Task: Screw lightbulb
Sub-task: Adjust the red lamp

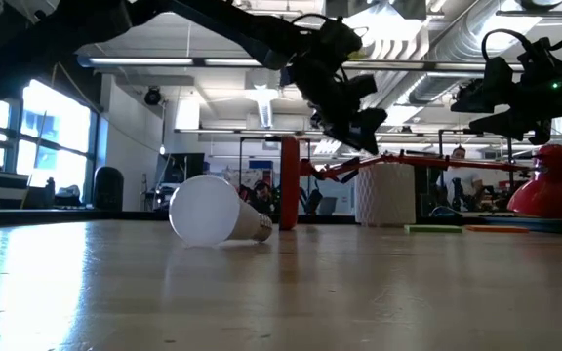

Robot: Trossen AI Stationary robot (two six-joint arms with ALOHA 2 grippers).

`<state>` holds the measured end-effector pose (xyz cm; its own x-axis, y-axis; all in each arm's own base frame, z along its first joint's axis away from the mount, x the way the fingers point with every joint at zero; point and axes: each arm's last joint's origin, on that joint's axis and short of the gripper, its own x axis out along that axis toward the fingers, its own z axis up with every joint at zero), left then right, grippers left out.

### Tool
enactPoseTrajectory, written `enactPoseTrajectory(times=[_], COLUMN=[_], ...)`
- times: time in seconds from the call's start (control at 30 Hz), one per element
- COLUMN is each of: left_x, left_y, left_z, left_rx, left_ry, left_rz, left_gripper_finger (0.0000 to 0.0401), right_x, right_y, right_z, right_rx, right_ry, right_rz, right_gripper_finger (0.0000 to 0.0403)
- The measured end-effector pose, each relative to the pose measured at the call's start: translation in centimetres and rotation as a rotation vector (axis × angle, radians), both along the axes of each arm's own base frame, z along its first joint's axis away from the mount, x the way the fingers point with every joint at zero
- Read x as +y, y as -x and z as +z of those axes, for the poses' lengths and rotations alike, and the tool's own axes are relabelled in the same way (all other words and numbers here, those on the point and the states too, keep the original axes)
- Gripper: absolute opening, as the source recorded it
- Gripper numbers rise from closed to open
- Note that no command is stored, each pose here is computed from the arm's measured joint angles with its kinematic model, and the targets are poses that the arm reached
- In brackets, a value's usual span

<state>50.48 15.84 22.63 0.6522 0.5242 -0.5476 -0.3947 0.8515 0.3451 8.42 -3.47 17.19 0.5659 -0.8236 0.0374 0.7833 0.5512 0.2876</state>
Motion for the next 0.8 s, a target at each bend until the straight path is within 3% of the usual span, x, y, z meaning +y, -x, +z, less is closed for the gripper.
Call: enactPoseTrajectory(times=[0.3,0.8], left_x=[1.4,0.4], left_y=[0.2,0.1], left_z=[-1.7,-3.2], left_rx=[-0.009,0.117], left_ry=[0.109,0.038], left_rz=[0.040,0.056], left_gripper_finger=[0.0257,0.0236], right_x=[0.0,0.0], right_y=[0.0,0.0], right_z=[0.0,0.0], right_rx=[0.000,0.000], right_ry=[0.000,0.000], right_rz=[0.000,0.000], right_gripper_finger=[0.0295,0.0295])
